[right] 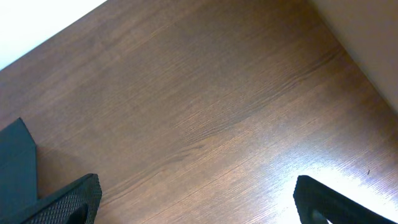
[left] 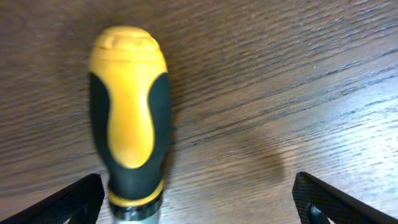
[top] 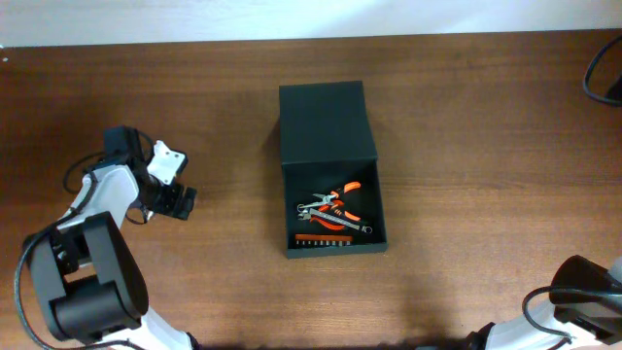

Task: Pack container
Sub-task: 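Lower the left gripper onto the yellow-black screwdriver handle and close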

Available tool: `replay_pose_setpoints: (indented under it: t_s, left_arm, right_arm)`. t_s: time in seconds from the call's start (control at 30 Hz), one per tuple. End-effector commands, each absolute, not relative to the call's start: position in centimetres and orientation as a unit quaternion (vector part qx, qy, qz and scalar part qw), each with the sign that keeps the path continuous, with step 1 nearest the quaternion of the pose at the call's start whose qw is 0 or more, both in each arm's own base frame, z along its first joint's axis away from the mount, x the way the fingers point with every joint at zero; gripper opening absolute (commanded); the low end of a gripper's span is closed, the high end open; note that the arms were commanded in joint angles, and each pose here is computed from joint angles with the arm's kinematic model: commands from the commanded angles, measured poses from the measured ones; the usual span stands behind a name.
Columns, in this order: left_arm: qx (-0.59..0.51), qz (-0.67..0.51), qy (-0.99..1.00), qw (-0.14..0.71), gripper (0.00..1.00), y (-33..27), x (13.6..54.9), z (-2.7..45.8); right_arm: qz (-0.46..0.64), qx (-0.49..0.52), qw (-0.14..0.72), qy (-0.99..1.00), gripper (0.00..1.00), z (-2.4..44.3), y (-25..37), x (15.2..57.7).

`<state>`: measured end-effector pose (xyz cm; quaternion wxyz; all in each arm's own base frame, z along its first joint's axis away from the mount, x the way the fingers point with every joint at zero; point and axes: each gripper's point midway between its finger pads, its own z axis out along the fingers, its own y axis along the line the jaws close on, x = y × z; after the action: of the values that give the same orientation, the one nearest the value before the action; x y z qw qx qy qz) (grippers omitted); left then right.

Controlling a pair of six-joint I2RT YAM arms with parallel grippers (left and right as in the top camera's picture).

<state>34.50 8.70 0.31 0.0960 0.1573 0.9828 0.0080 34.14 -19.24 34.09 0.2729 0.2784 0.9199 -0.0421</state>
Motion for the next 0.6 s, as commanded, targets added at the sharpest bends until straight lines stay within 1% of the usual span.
replay_pose_setpoints:
  t_s: [0.0,0.23,0.57]
  left_arm:
    - [0.148,-0.010,0.985,0.086,0.99,8.3,34.1,-0.8]
    - [0.147,-0.018,0.987,0.064,0.99,8.3,33.5,-2.3]
    - [0.140,0.012,0.988,0.063,1.00,9.3,33.8,-2.4]
  right_arm:
    - [-0.042,0.277,0.268,0.922,0.99,33.7,-19.4,34.2]
    - [-0.041,0.275,0.266,0.923,0.99,33.7,-19.3,34.1]
    - [-0.040,0.276,0.261,0.924,0.99,33.5,-19.2,33.9]
